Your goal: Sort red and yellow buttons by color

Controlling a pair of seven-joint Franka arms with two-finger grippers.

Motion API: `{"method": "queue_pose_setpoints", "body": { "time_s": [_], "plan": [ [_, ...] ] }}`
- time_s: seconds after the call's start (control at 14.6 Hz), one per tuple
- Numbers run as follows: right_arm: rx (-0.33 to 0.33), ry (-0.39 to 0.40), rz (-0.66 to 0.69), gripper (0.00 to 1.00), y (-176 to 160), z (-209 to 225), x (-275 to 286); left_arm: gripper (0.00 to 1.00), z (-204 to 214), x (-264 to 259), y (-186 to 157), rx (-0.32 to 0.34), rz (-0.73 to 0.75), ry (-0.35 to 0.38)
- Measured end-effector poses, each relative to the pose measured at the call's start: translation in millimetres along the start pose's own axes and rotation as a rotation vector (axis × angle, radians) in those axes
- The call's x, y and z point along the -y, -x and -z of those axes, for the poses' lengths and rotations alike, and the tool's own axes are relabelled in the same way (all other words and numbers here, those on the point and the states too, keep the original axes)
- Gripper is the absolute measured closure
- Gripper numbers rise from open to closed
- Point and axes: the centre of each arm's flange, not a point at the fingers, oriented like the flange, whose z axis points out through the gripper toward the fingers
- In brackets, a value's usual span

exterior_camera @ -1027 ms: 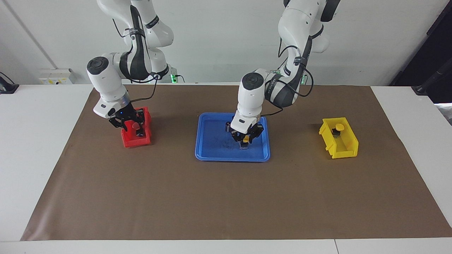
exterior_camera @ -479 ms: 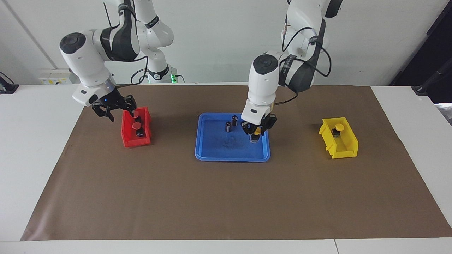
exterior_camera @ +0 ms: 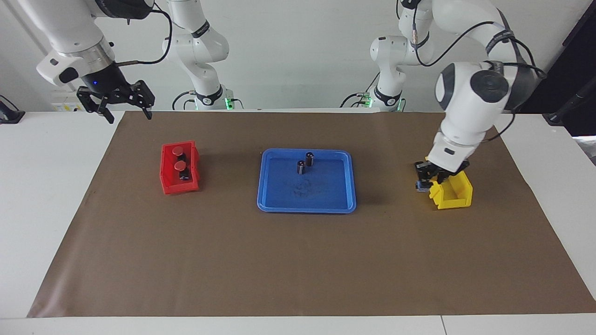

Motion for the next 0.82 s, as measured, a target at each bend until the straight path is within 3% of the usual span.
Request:
{"method": "queue_pose_setpoints", "body": {
  "time_s": [0.21, 0.82],
  "plan": [
    [0.035, 0.004, -0.030, 0.00, -10, -1, -6, 0.60, -25, 59, -1, -0.017, -0.020, 0.000],
    [0.062, -0.001, -0.089, 0.00, -8, -13, -21, 0.60, -82, 73, 38, 0.013, -0.017, 0.003]
  ]
}}
